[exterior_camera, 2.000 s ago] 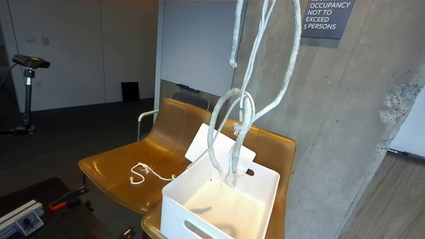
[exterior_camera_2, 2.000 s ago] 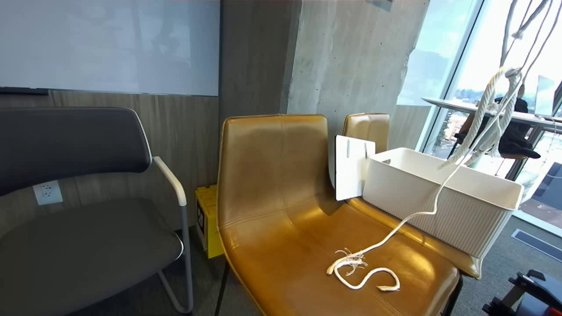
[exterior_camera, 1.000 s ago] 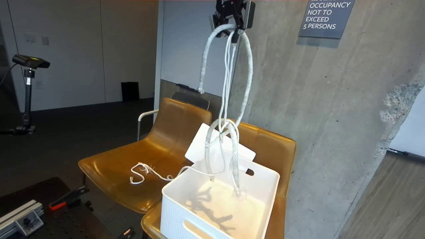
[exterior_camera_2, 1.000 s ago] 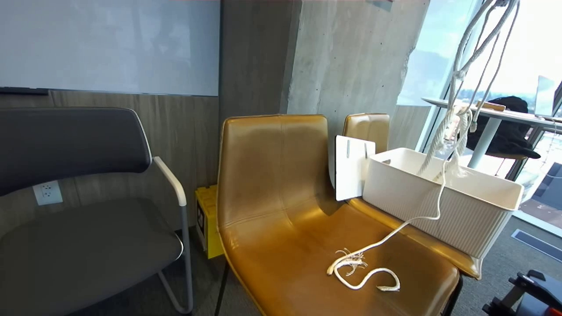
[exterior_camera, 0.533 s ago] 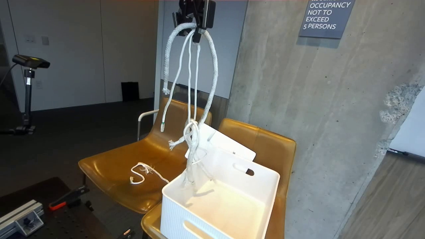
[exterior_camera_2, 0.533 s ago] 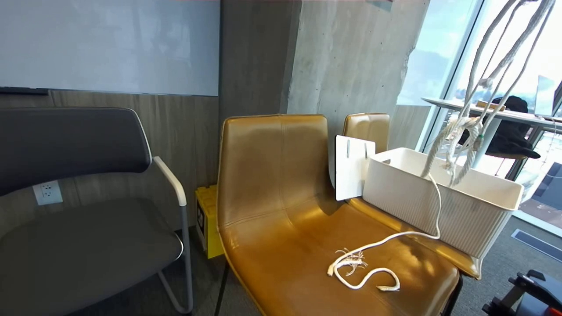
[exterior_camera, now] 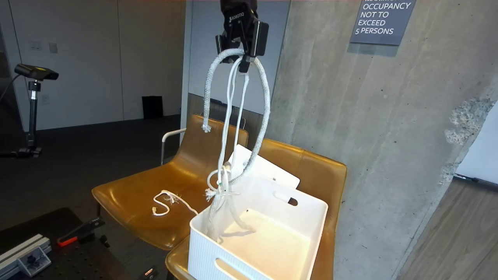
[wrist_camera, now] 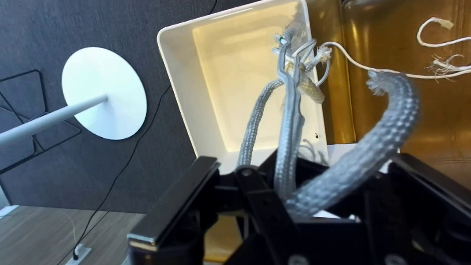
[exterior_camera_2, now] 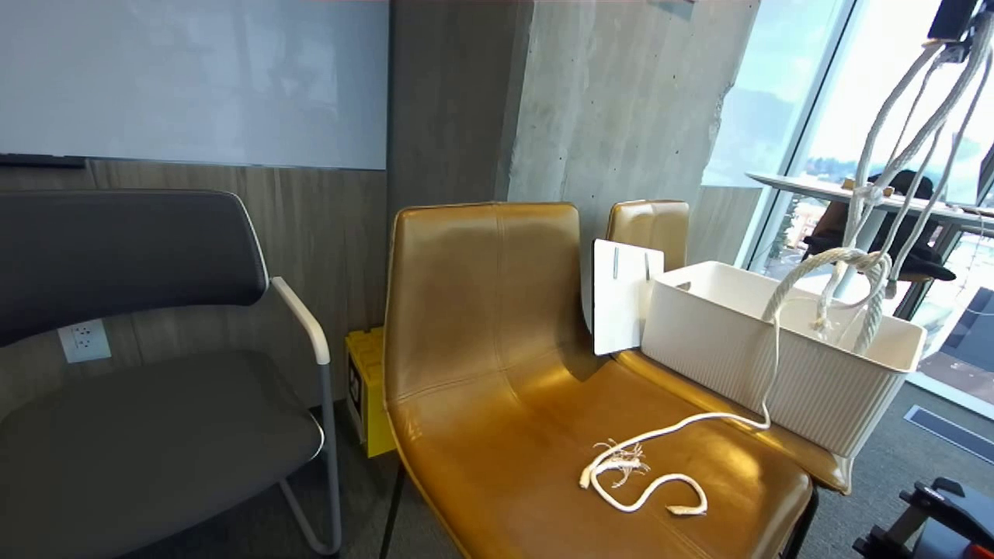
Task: Put the ropes in the basket, then remove them out of the basket
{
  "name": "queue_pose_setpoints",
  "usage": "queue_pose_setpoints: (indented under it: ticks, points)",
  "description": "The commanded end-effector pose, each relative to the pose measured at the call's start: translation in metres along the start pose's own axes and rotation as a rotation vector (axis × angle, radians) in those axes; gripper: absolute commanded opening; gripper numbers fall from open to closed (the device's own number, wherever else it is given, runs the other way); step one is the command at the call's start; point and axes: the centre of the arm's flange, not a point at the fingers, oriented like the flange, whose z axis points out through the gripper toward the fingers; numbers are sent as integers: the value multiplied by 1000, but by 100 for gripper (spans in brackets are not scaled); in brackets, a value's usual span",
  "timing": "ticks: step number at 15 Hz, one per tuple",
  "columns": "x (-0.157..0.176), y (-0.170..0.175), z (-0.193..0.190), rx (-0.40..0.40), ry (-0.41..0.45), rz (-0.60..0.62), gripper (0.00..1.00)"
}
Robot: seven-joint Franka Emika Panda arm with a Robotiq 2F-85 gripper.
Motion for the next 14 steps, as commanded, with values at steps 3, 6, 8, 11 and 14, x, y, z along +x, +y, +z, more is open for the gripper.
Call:
queue_pose_setpoints:
  ticks: [3,6,8,11,14]
  points:
    - [34,42,45,-46,46,59,0]
    - [49,47,69,-69,54,69,0]
    - [54,44,85,-71,36,61,0]
    - [57,41,104,-68,-1,58,33]
    - [51,47,106,-81,-13,56,54]
